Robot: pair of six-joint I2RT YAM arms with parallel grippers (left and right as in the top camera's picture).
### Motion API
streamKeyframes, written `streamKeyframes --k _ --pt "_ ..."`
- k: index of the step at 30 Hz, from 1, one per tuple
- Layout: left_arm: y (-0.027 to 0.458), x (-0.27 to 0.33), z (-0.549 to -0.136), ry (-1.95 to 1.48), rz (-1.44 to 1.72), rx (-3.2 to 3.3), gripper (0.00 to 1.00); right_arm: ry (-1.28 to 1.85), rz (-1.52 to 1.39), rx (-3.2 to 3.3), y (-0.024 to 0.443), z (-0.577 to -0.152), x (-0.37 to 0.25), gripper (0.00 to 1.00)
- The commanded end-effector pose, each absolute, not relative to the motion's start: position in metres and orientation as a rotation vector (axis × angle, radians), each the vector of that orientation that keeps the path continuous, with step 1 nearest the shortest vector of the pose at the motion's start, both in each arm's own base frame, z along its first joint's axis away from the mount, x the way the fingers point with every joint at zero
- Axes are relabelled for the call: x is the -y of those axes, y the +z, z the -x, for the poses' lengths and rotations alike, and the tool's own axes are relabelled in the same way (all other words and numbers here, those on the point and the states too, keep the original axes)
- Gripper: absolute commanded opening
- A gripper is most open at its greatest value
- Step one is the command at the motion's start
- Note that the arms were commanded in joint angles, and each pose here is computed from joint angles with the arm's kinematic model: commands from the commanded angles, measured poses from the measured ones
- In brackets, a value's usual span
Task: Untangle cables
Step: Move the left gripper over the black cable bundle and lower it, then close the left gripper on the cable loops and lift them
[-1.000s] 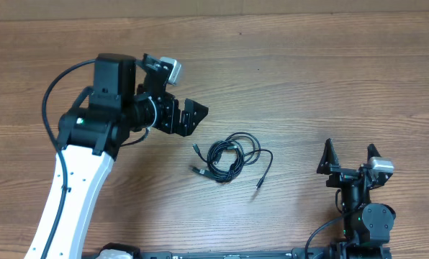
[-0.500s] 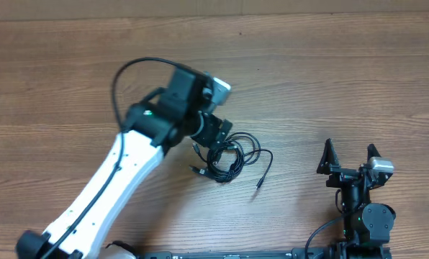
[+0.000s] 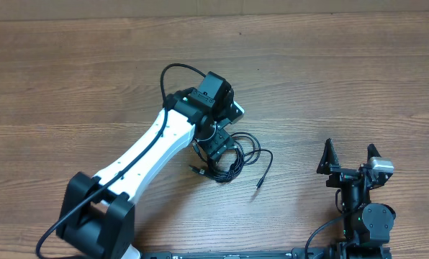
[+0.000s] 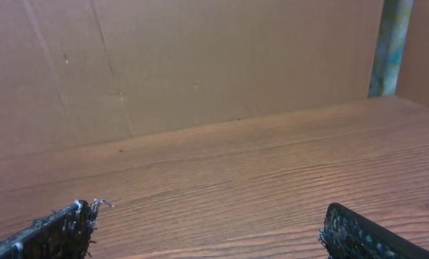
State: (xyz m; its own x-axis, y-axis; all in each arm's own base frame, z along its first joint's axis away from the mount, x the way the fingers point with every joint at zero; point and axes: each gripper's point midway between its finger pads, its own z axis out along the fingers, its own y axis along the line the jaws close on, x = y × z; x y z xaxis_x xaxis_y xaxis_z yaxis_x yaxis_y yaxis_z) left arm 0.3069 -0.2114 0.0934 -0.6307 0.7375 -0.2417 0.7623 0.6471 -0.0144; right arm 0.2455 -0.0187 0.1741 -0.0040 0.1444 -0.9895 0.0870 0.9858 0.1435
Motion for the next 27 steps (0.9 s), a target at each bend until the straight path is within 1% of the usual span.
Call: streamKeyframes --k 1,6,10,12,14,18,22,27 --pt "0.081 0.219 -0.308 -0.184 -1.342 -2.629 0.74 0.04 -0.192 -1.577 0.171 -0.246 0.021 1.0" --pt "0.058 0.218 -0.306 -0.179 -1.365 -2.685 0.75 0.04 -0.192 -1.577 0.171 -0.246 0.021 1.0" --pt "0.051 0.22 -0.309 -0.179 -1.359 -2.687 0.75 0.04 -0.192 -1.577 0.171 -0.246 0.021 1.0" --pt "0.052 0.223 -0.314 -0.182 -1.351 -2.667 0.74 0.04 -0.192 -1.577 0.171 -0.246 0.021 1.0" --pt "0.053 0.226 -0.318 -0.184 -1.343 -2.648 0.7 0.04 -0.192 -1.577 0.171 -0.246 0.021 1.0" --pt "0.054 0.229 -0.324 -0.187 -1.316 -2.633 0.66 0.04 -0.192 -1.577 0.171 -0.246 0.021 1.0" --pt "0.053 0.231 -0.327 -0.197 -1.243 -2.652 0.65 0.04 -0.192 -1.577 0.171 -0.246 0.021 1.0" --pt "0.052 0.229 -0.326 -0.197 -1.237 -2.661 0.62 0.04 -0.192 -1.577 0.171 -0.246 0.021 1.0"
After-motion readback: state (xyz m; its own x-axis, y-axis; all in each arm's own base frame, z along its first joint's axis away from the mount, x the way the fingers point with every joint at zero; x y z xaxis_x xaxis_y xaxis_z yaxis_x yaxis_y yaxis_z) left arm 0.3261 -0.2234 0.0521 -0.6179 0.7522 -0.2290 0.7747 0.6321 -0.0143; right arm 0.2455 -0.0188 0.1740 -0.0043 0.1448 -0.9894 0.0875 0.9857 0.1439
